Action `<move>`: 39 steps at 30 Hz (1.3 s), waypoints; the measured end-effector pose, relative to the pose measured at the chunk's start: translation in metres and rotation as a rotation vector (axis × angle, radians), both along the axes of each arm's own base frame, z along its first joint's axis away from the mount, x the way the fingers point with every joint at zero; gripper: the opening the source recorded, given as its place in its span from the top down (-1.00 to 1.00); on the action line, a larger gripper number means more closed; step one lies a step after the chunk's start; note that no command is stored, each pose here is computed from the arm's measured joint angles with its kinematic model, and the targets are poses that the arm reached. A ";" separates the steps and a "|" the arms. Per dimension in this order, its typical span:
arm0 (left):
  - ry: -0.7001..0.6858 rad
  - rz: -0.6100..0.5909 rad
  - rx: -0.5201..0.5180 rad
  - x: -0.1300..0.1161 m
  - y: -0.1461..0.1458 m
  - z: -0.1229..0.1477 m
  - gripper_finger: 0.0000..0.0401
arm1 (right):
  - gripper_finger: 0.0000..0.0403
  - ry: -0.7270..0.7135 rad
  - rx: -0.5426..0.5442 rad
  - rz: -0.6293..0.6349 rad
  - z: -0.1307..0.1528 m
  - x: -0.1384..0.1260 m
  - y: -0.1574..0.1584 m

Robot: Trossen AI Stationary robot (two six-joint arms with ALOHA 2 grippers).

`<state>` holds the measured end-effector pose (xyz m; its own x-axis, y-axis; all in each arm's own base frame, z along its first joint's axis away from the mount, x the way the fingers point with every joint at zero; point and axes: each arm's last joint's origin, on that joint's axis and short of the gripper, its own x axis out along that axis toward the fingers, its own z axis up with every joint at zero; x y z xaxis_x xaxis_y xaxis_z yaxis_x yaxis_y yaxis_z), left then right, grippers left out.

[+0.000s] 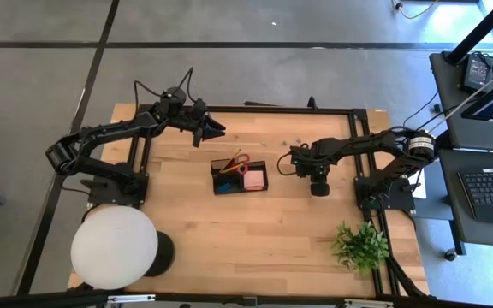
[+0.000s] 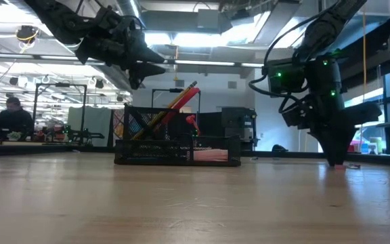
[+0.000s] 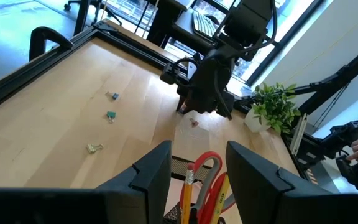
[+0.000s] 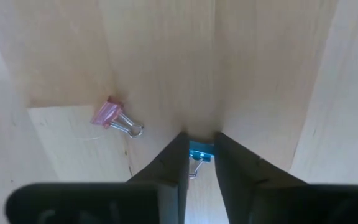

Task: Pick and place office supplies into organizer
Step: Put the blue binder clip into the desk organizer

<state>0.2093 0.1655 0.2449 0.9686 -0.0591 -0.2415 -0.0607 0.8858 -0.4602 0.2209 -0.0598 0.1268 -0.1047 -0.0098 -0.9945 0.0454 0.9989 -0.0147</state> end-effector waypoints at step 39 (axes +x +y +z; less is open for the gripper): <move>0.000 0.001 0.000 0.000 0.000 0.000 0.27 | 0.69 -1.087 -0.086 0.065 0.154 0.099 0.033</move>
<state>0.2092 0.1655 0.2449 0.9686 -0.0586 -0.2414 -0.0612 0.8855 -0.4605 0.3201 -0.0269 0.2813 0.8328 -0.0578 -0.5506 0.0239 0.9974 -0.0685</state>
